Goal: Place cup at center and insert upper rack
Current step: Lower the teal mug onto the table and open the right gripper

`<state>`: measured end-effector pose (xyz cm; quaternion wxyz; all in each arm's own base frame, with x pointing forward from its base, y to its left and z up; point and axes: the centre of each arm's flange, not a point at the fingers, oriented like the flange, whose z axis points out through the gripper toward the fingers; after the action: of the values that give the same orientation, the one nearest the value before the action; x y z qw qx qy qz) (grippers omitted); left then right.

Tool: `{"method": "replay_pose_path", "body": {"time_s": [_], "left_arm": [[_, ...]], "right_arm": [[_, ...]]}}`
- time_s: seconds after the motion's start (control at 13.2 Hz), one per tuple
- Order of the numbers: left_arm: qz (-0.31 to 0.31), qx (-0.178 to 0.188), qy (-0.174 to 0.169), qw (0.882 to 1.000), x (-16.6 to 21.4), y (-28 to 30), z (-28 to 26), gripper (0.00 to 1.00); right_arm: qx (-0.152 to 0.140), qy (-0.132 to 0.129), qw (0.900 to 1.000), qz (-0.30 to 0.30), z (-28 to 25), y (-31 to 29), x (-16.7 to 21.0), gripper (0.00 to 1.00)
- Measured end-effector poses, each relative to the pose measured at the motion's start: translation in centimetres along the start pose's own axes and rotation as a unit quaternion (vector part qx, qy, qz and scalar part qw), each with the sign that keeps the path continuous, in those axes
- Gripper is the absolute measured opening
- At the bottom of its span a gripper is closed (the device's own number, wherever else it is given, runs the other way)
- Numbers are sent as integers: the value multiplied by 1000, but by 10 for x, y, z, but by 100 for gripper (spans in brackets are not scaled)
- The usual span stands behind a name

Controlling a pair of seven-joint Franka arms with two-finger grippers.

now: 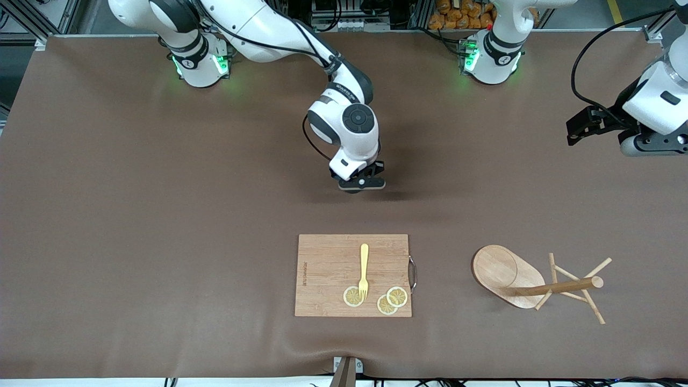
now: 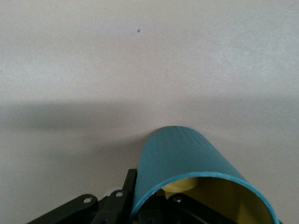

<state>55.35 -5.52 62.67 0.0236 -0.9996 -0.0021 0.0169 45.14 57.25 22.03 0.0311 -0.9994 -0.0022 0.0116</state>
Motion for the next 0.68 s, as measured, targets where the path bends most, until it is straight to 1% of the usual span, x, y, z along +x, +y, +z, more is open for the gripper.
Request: {"method": "replay_pose_path", "body": {"time_s": [0.23, 0.46, 0.53, 0.68], "left_arm": [[-11, -1, -9, 1000, 3, -38, 9, 100], [-8, -1, -10, 1000, 3, -36, 9, 100], [-7, -1, -10, 1000, 2, -35, 9, 100], [-6, -1, -10, 1000, 2, -34, 9, 100]], "right_arm": [[1, 1, 1000, -1, 1, -6, -8, 4], [0, 2, 1000, -8, 2, -14, -17, 5], [-3, 4, 1000, -11, 3, -14, -18, 11], [-10, 11, 1000, -19, 8, -14, -19, 31]]}}
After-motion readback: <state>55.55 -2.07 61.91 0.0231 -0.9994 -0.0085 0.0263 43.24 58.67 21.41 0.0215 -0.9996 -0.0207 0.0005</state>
